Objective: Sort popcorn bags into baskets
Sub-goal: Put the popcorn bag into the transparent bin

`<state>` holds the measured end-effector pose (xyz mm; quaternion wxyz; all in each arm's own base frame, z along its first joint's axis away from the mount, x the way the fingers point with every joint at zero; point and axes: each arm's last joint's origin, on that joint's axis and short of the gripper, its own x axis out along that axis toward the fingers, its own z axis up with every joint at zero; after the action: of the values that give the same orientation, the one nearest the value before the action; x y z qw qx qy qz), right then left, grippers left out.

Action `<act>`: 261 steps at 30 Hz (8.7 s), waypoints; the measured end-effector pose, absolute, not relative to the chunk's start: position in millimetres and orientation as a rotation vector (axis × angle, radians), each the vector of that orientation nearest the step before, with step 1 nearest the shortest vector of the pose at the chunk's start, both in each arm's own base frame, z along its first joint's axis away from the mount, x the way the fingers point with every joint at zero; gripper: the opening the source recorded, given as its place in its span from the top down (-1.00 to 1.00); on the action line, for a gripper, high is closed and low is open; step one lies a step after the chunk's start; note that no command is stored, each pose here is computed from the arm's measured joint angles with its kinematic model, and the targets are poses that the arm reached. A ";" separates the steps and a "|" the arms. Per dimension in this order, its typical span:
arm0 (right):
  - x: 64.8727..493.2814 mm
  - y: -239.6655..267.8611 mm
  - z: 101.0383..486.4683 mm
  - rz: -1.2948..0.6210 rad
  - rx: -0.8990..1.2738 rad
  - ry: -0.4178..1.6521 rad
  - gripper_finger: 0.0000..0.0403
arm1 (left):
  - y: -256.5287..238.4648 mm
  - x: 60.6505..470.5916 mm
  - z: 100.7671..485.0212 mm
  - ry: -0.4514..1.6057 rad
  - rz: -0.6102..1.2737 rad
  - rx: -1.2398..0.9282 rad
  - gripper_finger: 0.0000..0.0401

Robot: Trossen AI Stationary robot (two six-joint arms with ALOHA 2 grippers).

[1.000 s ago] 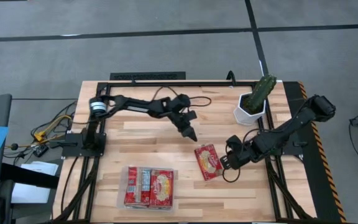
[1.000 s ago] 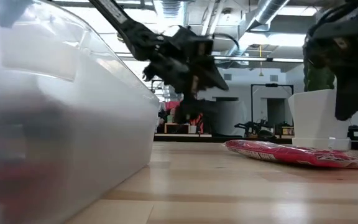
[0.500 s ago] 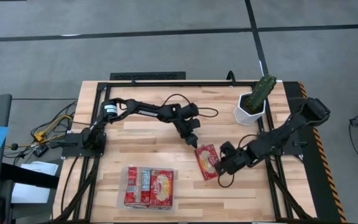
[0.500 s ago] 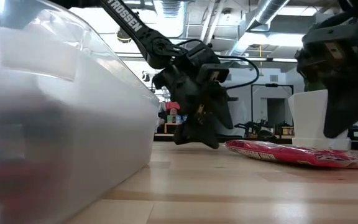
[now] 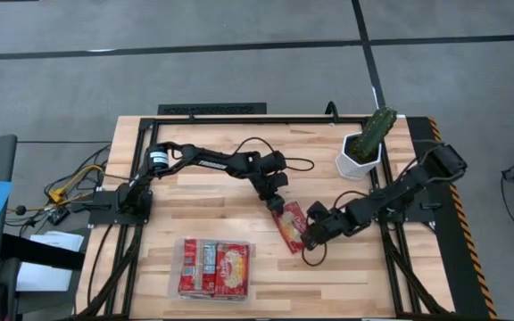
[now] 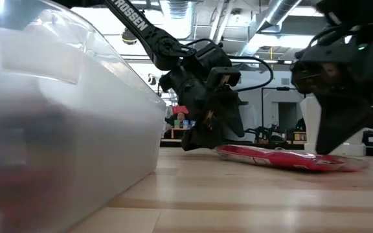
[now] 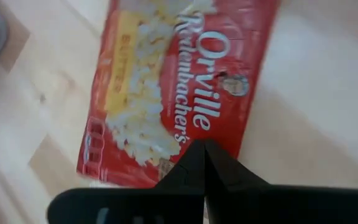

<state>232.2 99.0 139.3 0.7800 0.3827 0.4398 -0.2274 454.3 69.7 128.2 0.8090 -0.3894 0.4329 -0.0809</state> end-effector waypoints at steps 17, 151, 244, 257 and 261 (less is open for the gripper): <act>252.6 39.0 140.5 -0.486 0.629 0.922 0.94 | 67.3 451.1 124.8 0.963 -0.163 -0.781 0.16; 183.5 49.0 222.0 -0.388 0.496 0.771 0.92 | -128.4 394.8 314.5 1.168 -0.667 -0.026 1.00; 183.6 48.7 222.3 -0.391 0.477 0.764 0.82 | -139.5 313.9 227.3 1.003 0.150 -0.603 1.00; 184.1 48.8 222.7 -0.392 0.488 0.757 0.87 | -134.3 314.3 223.9 1.031 0.155 -0.578 0.82; 185.3 49.2 224.7 -0.381 0.498 0.735 0.81 | -129.8 315.2 226.3 1.046 0.129 -0.607 0.51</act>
<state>185.3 49.2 224.7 0.8856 0.2396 0.3532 -0.1832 315.2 -129.8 226.3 0.8209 -0.2850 0.4912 0.0604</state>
